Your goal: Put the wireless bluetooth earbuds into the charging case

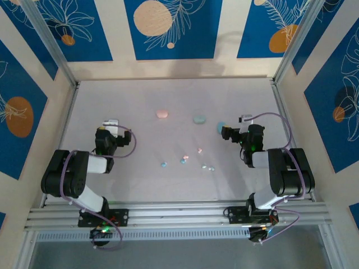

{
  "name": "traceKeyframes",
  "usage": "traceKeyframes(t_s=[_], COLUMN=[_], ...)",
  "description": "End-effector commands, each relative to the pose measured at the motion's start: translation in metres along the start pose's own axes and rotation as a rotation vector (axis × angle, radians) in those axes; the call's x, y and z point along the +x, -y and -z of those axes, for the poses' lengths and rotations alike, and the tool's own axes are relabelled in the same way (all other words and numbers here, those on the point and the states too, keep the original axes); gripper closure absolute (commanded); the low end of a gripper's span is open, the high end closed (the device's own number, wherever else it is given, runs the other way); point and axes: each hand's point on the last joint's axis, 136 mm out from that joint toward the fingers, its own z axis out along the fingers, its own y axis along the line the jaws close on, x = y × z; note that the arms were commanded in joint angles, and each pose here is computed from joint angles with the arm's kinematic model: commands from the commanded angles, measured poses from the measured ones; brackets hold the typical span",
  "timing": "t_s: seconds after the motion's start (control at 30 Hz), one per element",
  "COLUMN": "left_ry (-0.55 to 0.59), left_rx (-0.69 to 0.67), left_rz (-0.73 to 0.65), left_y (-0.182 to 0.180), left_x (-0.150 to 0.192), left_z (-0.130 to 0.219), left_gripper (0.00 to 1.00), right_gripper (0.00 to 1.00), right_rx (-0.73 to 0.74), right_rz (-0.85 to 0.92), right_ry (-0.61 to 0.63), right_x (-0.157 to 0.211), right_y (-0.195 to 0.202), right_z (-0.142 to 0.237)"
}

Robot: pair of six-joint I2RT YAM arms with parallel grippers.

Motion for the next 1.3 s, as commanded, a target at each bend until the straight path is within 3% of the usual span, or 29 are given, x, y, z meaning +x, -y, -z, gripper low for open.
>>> traceKeyframes(t_s=[0.0, 1.07, 1.27], left_ry=[0.025, 0.031, 0.097], left_rx=[0.024, 0.028, -0.037], left_rz=[-0.013, -0.013, 0.020], left_y=[0.004, 0.005, -0.009], left_x=[-0.010, -0.011, -0.028], left_z=[-0.003, -0.002, 0.021], left_gripper=[0.00, 0.00, 0.00], right_gripper=[0.01, 0.01, 0.01], right_rx=[-0.012, -0.010, 0.003], right_rz=[0.013, 0.018, 0.052], right_ry=[0.034, 0.037, 0.059], right_x=[-0.015, -0.015, -0.020], right_y=[-0.001, -0.002, -0.008], right_z=[-0.002, -0.002, 0.004])
